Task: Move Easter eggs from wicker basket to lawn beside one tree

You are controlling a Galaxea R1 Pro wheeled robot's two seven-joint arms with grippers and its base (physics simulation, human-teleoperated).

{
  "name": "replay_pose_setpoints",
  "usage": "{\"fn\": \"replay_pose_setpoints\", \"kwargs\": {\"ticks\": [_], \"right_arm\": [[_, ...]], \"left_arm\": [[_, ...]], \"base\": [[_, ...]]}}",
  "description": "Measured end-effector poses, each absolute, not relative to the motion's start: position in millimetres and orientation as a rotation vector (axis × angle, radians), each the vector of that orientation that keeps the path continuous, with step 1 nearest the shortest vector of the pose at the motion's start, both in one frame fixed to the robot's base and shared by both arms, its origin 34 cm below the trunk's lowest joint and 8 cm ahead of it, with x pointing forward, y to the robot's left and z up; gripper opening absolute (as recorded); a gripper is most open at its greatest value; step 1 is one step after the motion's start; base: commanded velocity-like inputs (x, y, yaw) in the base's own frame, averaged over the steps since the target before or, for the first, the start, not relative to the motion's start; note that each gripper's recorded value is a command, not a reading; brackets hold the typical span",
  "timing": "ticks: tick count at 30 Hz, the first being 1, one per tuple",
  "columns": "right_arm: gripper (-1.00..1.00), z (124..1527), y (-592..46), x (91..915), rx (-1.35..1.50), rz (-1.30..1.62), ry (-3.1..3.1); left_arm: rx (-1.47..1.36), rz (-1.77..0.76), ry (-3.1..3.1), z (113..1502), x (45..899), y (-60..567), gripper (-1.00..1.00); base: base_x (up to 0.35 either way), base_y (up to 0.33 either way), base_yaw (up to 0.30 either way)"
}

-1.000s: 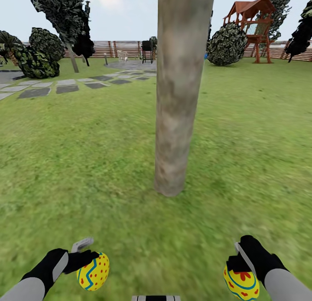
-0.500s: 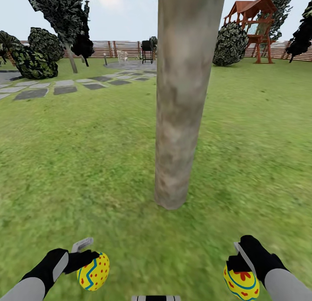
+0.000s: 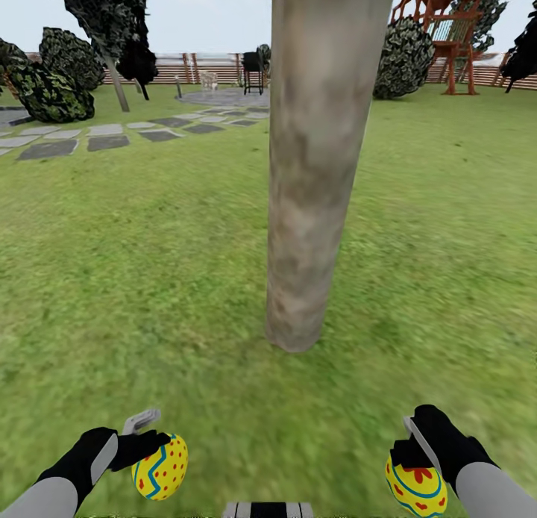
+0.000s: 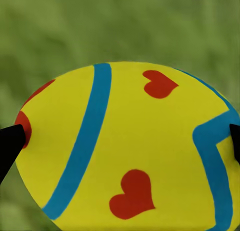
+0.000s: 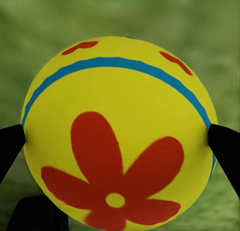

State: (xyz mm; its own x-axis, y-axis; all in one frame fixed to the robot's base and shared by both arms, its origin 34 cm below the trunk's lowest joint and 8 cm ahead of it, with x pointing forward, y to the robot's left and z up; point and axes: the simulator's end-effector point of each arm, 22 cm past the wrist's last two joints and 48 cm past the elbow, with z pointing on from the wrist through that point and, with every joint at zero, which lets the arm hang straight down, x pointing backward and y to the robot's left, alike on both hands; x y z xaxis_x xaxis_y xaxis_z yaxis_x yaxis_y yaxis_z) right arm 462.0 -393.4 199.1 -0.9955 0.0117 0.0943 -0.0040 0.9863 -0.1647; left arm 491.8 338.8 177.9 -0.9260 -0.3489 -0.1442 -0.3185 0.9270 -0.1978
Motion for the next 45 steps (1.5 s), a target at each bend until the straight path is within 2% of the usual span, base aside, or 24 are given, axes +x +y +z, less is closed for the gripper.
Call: {"fn": "replay_pose_setpoints", "kwargs": {"ticks": [45], "right_arm": [[-1.00,138,-389,410,0.016,0.232,-2.879]], "left_arm": [[-0.564,-0.235,3.062,113,435,337,-1.00]], "base": [[0.000,0.000,0.000]]}}
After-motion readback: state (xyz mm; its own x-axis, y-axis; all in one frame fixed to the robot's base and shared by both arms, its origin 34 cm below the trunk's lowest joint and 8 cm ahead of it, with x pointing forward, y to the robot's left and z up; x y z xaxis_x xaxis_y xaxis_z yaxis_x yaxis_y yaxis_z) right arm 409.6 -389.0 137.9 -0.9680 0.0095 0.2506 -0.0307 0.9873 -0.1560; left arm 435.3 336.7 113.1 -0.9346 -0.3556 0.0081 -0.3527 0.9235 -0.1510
